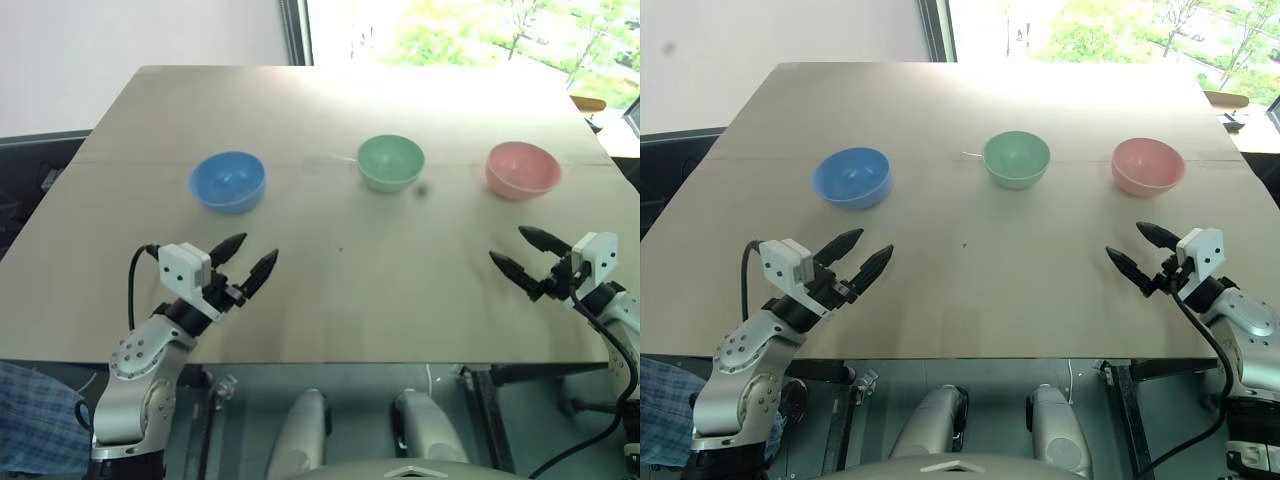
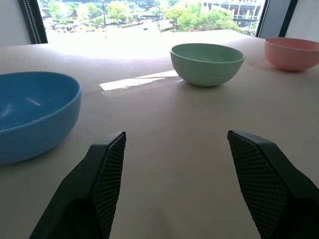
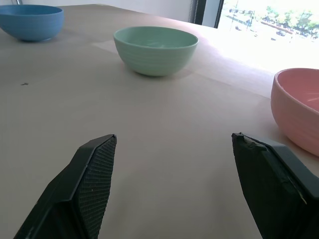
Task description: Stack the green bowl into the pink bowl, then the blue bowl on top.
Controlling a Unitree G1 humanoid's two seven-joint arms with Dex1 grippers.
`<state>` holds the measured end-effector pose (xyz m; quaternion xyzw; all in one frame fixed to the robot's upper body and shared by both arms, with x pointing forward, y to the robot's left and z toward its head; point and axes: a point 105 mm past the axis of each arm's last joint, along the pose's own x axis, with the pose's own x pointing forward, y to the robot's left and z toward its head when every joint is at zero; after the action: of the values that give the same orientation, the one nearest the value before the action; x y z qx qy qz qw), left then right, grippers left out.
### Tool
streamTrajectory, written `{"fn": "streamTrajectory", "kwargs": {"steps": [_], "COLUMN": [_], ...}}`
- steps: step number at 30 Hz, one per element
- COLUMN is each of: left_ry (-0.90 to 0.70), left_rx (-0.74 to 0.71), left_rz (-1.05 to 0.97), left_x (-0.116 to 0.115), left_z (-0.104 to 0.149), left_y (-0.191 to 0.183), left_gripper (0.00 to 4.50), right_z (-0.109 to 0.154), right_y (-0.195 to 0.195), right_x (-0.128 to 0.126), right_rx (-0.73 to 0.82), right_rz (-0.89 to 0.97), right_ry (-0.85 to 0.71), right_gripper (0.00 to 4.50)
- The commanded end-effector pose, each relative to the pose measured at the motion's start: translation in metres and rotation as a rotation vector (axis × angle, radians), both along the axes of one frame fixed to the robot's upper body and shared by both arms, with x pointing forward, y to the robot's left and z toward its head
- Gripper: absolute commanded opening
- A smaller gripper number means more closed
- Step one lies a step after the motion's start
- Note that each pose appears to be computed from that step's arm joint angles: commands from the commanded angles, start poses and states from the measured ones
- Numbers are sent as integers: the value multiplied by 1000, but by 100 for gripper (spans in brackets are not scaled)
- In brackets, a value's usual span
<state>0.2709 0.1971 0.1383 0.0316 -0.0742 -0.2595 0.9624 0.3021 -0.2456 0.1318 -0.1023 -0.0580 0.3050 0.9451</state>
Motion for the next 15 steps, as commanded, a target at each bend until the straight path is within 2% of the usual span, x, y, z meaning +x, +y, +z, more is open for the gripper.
{"fn": "streamTrajectory", "kwargs": {"steps": [1,4,10,15], "left_ry": [-66,-80,-85,-95], "left_rx": [-16,-76,-105,-108], "left_rz": [-92,-191,-263,-307], "left_x": [-10,-19,-21,-21], "left_z": [15,23,29,35], "left_y": [-11,-20,-30,-36], "left_gripper": [344,344,344,344], "right_z": [22,34,56,61], "right_y": [-18,-29,-36,-43], "right_x": [10,23,53,77], "right_rx": [-100,-265,-476,-630], "right_rz": [-66,-95,-106,-129], "right_ry": [-44,-76,-70,-17], "right_gripper": [391,391,391,391]}}
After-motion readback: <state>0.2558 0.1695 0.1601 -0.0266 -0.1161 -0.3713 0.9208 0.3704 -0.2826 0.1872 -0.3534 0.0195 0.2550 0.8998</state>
